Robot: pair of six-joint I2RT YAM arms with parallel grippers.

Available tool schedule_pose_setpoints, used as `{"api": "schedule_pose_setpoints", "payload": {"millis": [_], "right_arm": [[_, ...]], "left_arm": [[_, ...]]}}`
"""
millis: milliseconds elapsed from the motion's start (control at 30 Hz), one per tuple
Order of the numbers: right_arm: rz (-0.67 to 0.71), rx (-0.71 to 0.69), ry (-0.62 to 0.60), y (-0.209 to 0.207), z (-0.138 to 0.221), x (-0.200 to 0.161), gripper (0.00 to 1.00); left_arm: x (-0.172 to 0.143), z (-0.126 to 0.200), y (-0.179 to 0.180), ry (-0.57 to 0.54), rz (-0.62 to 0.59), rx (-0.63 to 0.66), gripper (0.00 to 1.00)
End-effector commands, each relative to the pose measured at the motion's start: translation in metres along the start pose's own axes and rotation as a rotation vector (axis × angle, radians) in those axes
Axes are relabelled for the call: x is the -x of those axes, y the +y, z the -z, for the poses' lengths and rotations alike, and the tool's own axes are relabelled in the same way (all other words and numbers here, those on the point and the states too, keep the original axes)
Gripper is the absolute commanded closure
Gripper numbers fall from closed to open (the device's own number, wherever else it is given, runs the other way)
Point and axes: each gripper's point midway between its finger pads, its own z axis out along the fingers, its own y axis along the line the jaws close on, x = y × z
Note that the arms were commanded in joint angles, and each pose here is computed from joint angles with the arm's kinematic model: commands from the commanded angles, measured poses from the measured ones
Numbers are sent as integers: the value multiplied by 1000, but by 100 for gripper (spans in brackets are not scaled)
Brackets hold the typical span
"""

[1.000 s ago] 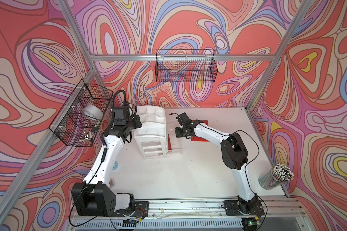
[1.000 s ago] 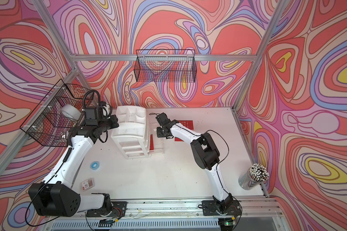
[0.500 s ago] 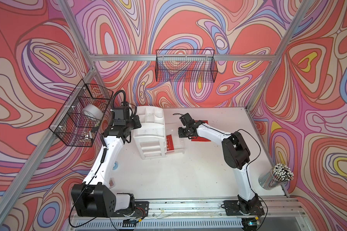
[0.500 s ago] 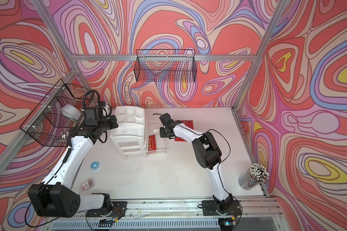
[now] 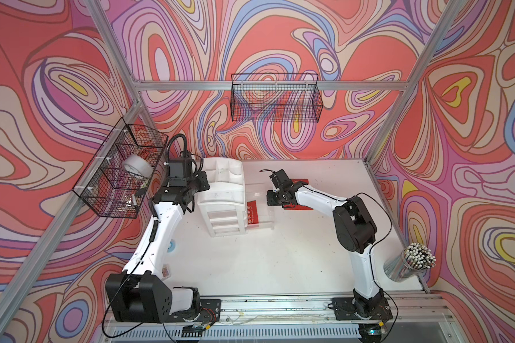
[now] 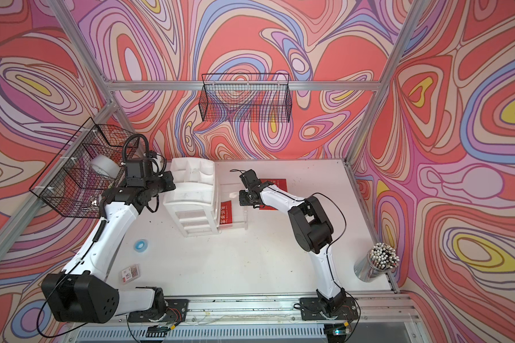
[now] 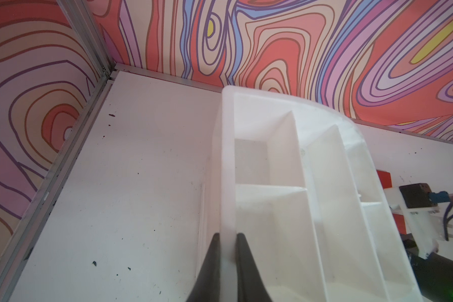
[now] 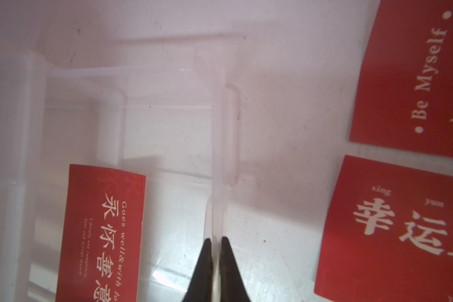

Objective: Take the postcards out of the drawer
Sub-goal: Open the drawer in the storage box.

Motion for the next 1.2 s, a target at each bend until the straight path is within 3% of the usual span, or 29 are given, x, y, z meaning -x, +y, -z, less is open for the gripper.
{"api": "schedule_pose_setpoints", "payload": {"millis": [0, 533, 667, 833, 1167], "right_arm": [[-9, -61, 3, -27, 10, 6, 94], [11, -24, 32, -29, 8, 1, 92], [6, -20, 35, -30, 4, 1, 87], [16, 2, -3, -22, 15, 14, 71], [53, 54, -73, 5, 51, 30, 70]], "left_arm": [[-15, 2, 16, 49, -20, 70, 100], [-15, 0, 13, 53, -17, 52, 100], [-15, 0, 11, 57, -21, 41, 100], [-15, 0, 10, 58, -21, 39, 100], [-17, -5, 10, 69, -17, 34, 100]]}}
